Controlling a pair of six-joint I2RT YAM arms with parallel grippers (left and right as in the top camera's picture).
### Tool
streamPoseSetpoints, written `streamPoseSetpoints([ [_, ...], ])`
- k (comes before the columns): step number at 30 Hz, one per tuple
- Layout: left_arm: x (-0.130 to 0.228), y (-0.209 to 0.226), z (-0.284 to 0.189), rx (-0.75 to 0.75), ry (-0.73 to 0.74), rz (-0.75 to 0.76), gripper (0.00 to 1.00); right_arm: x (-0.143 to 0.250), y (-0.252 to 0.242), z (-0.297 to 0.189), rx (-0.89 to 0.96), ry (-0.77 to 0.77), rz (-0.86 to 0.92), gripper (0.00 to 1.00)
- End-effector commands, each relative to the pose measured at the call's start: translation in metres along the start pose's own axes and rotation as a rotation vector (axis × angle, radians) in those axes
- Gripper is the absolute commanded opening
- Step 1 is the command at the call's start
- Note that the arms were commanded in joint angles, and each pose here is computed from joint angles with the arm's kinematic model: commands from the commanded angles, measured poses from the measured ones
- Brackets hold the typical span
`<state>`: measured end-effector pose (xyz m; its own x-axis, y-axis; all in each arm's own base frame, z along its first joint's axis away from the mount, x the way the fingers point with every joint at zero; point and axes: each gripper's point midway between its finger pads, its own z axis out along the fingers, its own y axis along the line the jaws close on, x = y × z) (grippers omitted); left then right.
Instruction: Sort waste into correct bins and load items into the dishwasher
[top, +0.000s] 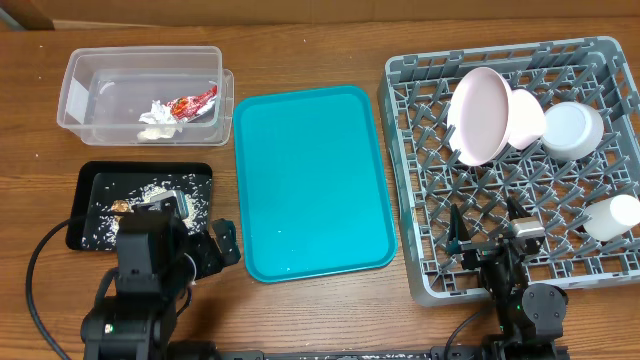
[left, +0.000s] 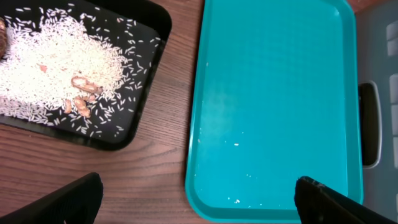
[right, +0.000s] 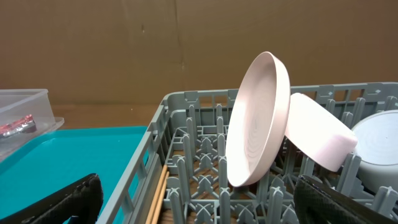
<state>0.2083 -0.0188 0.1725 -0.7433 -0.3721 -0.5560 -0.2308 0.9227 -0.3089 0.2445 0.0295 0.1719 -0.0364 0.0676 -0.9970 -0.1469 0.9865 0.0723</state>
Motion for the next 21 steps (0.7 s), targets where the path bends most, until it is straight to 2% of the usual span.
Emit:
streamPoseSetpoints([
  [1, 0.003, 0.004, -0.004, -0.007, -0.029, -0.008, 1.0, 0.001, -0.002, 0.0, 0.01, -0.008, -0.001, 1.0],
  [5, 0.002, 0.01, 0.004, -0.002, -0.125, 0.012, 1.0, 0.001, -0.002, 0.0, 0.01, -0.008, -0.001, 1.0],
  [15, -0.003, 0.001, 0.042, 0.189, -0.493, 0.075, 1.0, 0.001, -0.002, 0.0, 0.01, -0.008, -0.001, 1.0],
  [21, -0.007, 0.004, 0.049, 0.225, -0.643, 0.074, 1.0, 0.001, -0.002, 0.0, 0.01, -0.008, -0.001, 1.0],
])
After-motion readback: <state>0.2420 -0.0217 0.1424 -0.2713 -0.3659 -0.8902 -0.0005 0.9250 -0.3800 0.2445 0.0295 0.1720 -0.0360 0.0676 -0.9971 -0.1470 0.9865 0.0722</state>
